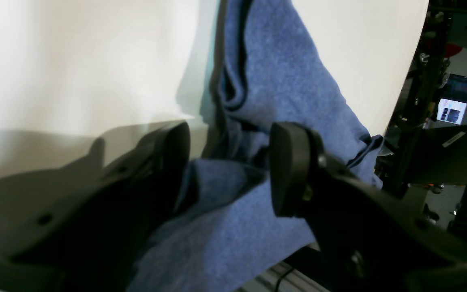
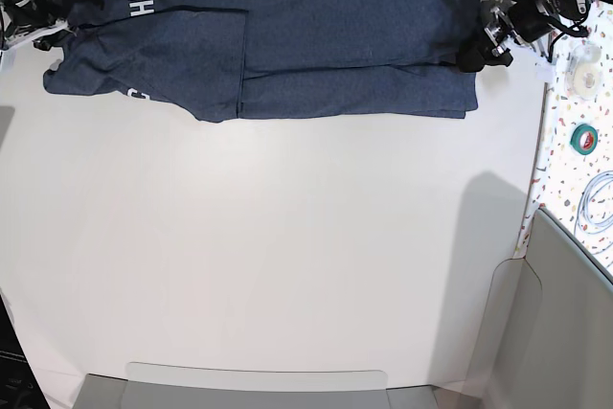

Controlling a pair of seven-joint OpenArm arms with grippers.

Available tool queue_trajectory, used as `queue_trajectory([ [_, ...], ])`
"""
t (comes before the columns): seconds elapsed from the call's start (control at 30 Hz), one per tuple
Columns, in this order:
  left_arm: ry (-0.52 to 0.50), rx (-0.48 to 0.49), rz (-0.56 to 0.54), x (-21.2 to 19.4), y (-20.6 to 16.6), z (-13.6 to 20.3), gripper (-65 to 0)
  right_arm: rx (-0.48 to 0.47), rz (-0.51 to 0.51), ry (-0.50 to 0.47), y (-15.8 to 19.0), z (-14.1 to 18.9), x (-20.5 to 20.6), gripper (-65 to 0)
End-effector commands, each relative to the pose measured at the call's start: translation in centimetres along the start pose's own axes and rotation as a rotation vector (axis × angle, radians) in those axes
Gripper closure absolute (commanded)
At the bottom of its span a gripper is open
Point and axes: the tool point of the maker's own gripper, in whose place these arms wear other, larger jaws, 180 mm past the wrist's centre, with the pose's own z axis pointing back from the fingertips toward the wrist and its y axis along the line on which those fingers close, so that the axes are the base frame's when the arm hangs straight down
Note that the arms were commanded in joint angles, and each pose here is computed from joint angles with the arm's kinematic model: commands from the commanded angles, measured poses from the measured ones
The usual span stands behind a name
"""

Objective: Layout the t-shirt on the table in an organized manner, then fold the t-shirt properly
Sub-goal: 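Release the edge with the left gripper and lift it off the shirt, then move the left gripper over the shirt and grasp the folded edge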

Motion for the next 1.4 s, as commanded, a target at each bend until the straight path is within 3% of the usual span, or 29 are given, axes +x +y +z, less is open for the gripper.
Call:
queue_trajectory([
  [0.0, 0.083, 0.081, -0.003, -2.0, 1.5, -0.4, -31.7, -0.004, 0.028, -0.037, -0.3, 0.4, 1.1, 0.0],
  [0.27, 0.099, 0.045, -0.025, -2.0, 0.1, -1.7, -29.8, -0.005, 0.026, -0.035, -0.3, 0.5, 1.0, 0.0],
  [0.37, 0.096, 0.043, -0.026, -1.8, 0.0, -1.7, -18.4, -0.007, 0.028, -0.036, -0.4, 0.5, 1.1, 0.0],
  [0.47, 0.094, 0.041, -0.028, -1.7, 0.0, -1.8, -0.1, -0.007, 0.028, -0.036, -0.4, 0.5, 1.1, 0.0],
  [0.6, 0.081, 0.029, -0.037, -1.4, -0.6, -1.7, -0.1, -0.006, 0.027, -0.036, -0.3, 0.5, 1.0, 0.0],
  [0.8, 0.012, -0.040, -0.164, -0.4, -5.1, -1.5, 0.0, -0.009, 0.030, -0.038, -0.5, 0.5, 1.1, 0.0],
  [1.0, 0.017, -0.108, -0.313, -1.5, -9.8, -1.0, 0.0, -0.009, 0.030, -0.038, -0.5, 0.5, 1.1, 0.0],
  [1.37, 0.212, -0.272, -0.455, -7.5, -15.9, -4.5, 0.0, -0.059, 0.032, -0.056, -2.4, 1.3, 2.0, 0.0],
])
